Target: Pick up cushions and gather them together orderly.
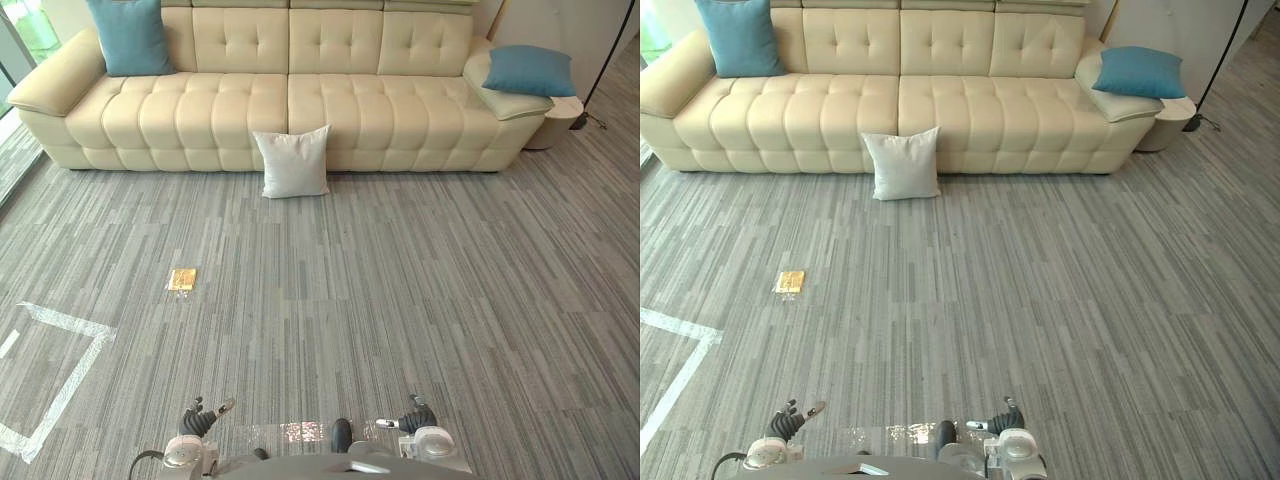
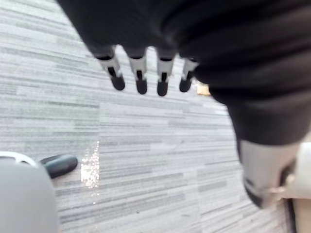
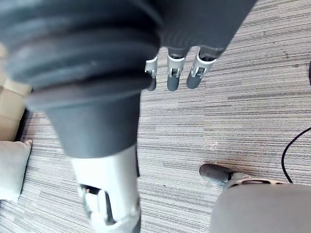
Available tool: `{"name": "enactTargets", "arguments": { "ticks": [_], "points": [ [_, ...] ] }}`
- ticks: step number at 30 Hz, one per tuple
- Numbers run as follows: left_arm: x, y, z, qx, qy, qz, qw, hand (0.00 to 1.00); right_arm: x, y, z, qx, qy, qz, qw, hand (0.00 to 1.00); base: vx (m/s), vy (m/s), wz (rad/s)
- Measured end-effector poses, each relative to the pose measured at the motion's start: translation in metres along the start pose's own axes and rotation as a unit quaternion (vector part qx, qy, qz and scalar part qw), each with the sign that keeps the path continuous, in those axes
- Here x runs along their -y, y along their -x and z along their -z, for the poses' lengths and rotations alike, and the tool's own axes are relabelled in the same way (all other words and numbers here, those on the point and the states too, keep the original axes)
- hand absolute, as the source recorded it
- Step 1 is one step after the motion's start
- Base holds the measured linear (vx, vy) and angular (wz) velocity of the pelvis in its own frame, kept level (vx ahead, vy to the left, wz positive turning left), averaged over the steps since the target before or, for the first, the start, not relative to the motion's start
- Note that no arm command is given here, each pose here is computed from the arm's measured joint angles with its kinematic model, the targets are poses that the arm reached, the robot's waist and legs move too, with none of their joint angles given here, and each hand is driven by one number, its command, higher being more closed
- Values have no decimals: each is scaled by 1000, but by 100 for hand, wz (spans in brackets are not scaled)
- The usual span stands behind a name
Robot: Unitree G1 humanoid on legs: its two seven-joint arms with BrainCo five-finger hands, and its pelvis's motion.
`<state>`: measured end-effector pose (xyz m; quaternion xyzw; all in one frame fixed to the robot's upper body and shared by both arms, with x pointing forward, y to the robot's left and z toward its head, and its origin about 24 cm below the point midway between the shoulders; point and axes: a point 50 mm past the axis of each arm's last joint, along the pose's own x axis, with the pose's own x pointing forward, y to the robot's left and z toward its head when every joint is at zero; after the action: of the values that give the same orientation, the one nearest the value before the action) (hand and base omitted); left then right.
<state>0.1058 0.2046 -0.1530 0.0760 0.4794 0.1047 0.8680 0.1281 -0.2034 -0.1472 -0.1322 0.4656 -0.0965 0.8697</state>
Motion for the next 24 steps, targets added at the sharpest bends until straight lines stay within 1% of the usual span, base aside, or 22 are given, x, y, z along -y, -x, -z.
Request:
{"name": "enactTargets", "arguments": {
  "ticks": [8, 16, 24],
  "points": [
    [1, 0, 0, 0, -3, 6, 1000, 0, -1, 0, 1, -2, -9, -12, 1000, 0, 0, 0, 0],
    [8, 0, -2, 3, -15, 25, 1000, 0, -1, 0, 2, -6, -25, -12, 1000, 0, -5, -1, 8],
    [9, 0, -2, 3, -21, 29, 999, 0, -1, 0, 3, -8, -28, -12, 1000, 0, -19, -5, 0]
  ]
}}
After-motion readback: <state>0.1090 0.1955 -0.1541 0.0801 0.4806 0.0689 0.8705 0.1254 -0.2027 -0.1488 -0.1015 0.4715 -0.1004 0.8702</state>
